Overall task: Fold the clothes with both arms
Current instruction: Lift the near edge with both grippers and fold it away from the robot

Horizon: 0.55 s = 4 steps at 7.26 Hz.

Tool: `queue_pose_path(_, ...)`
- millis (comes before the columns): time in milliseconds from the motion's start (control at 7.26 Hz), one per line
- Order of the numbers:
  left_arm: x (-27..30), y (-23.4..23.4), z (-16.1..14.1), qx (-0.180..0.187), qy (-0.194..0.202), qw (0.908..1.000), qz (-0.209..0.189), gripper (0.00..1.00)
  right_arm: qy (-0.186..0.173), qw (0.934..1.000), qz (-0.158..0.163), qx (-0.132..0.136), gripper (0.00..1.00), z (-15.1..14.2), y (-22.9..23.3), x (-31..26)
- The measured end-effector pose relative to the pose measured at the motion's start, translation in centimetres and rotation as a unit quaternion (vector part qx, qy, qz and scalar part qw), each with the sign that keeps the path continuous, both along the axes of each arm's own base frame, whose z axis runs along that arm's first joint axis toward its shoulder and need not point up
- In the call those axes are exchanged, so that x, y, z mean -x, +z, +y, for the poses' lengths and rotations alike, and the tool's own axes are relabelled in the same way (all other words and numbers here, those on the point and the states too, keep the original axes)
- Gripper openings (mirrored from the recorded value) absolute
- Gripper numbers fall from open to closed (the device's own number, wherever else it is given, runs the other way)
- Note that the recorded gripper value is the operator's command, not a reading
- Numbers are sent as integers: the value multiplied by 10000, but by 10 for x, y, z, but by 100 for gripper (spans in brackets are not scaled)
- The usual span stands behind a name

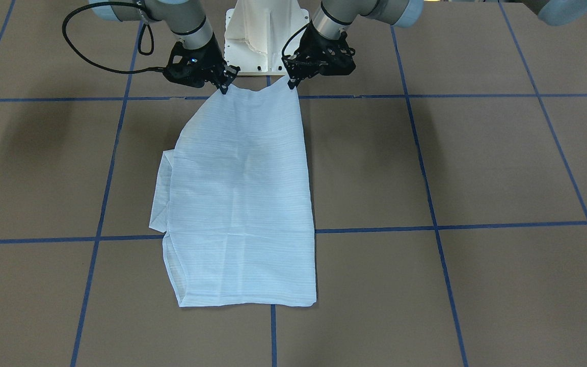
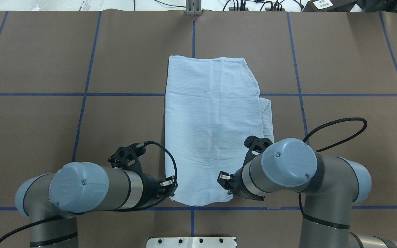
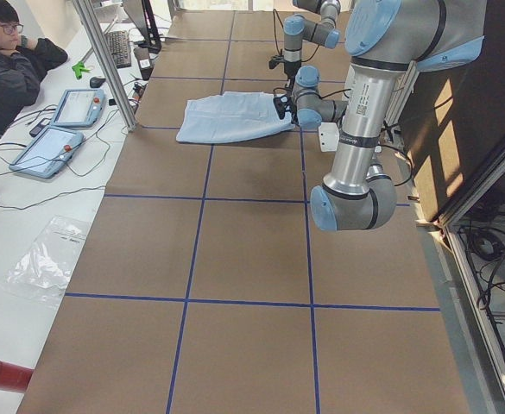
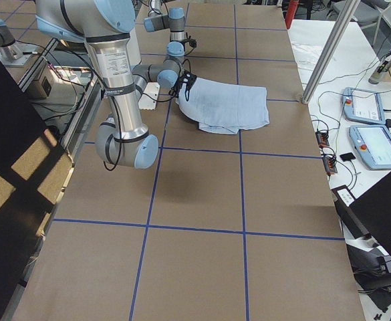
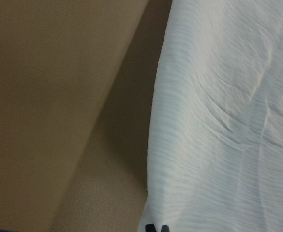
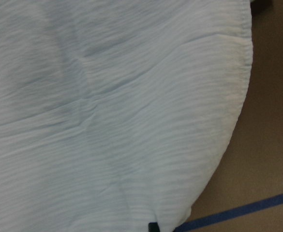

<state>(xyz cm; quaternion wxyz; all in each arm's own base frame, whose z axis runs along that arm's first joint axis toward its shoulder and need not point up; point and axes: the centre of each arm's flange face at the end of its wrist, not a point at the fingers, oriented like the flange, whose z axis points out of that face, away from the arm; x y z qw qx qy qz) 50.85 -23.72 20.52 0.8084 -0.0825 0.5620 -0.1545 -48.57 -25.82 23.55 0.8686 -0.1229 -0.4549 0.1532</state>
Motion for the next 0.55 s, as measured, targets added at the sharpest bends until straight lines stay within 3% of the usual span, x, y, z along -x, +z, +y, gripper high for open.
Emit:
queue_pose_path(276,24,-32,53,191,602,9978,204,0,-538,9975,-430,189,0,28,-27,-24)
queue_pose_path(551,54,-57,71,331,838,9952,376,0,-741,9948,-657,252,0,34,-42,-40)
